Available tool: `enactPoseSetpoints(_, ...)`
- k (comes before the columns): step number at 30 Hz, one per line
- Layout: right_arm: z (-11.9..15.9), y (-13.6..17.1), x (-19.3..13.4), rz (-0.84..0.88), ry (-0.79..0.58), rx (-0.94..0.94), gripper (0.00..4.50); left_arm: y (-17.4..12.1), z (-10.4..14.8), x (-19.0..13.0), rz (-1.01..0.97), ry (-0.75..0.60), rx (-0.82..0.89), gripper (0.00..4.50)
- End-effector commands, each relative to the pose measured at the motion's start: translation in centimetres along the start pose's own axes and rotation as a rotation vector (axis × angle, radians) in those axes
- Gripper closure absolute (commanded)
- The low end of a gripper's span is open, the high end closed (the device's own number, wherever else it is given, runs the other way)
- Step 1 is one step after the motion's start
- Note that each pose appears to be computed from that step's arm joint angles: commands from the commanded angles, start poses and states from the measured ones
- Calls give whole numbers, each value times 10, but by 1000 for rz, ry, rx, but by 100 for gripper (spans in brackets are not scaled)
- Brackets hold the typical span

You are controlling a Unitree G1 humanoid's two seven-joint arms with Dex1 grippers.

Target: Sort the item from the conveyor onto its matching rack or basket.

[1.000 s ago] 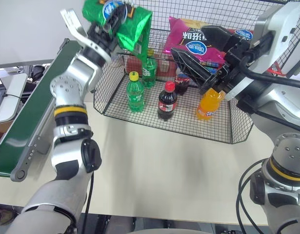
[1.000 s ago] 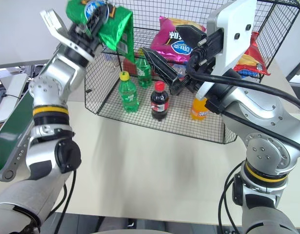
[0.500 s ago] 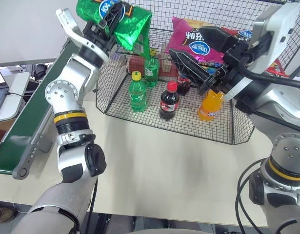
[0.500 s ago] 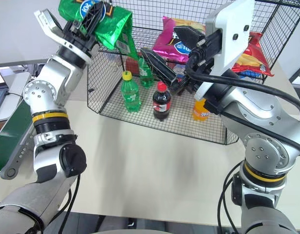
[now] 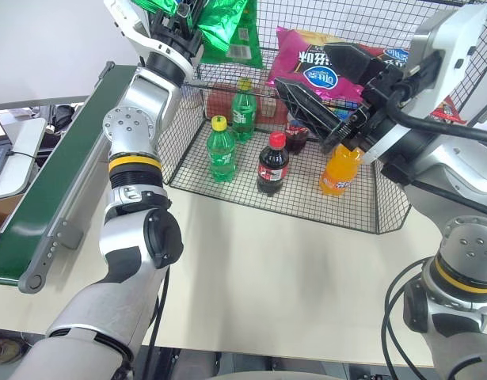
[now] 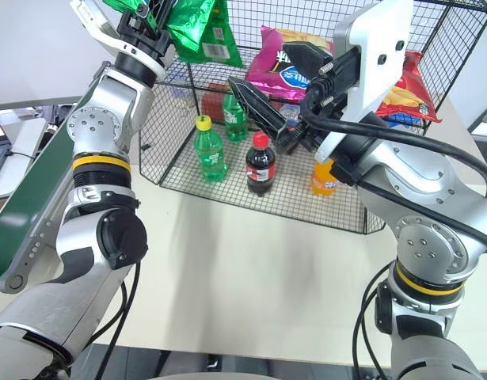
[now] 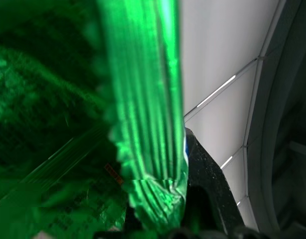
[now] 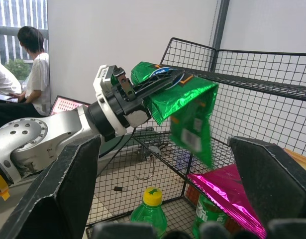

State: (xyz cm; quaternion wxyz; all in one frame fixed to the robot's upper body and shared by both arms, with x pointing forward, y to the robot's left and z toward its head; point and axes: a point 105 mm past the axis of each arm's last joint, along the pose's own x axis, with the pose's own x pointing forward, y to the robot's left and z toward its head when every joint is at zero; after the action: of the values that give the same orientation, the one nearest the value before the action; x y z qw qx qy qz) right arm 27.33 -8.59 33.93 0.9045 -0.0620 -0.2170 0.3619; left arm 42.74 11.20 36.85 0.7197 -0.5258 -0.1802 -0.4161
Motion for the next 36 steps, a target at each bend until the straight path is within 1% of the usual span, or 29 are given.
enactPoseSetpoints(1, 16, 0, -3, -2, -68, -24, 0, -25, 8, 14, -81, -23, 35, 440)
enactPoseSetpoints(6, 16, 2, -2, 3, -71, -26, 0, -1, 3, -6, 8, 14, 52, 440)
enactPoseSetpoints(12, 15, 2, -2, 4, -68, -20, 0, 10, -5, -35, 101, 64, 49, 440)
enactPoseSetpoints(17, 13, 2, -1, 8, -63, -19, 0, 7, -7, -54, 172, 76, 43, 440)
enactPoseSetpoints(21, 6, 4, -1, 19, -31, -37, 0, 1, -19, -76, 237, 107, 23, 440)
enactPoseSetpoints(27, -1, 3, 0, 15, -16, -35, 0, 2, -31, -100, 408, 94, 7, 440)
enactPoseSetpoints(30, -1, 2, 0, 16, -17, -34, 0, 3, -36, -104, 479, 76, -5, 440)
enactPoseSetpoints(32, -2, 2, 0, 16, -18, -34, 0, 1, -38, -104, 492, 66, -15, 440)
enactPoseSetpoints(36, -1, 0, 1, 12, -22, -33, 0, 2, -41, -90, 517, 30, -4, 440)
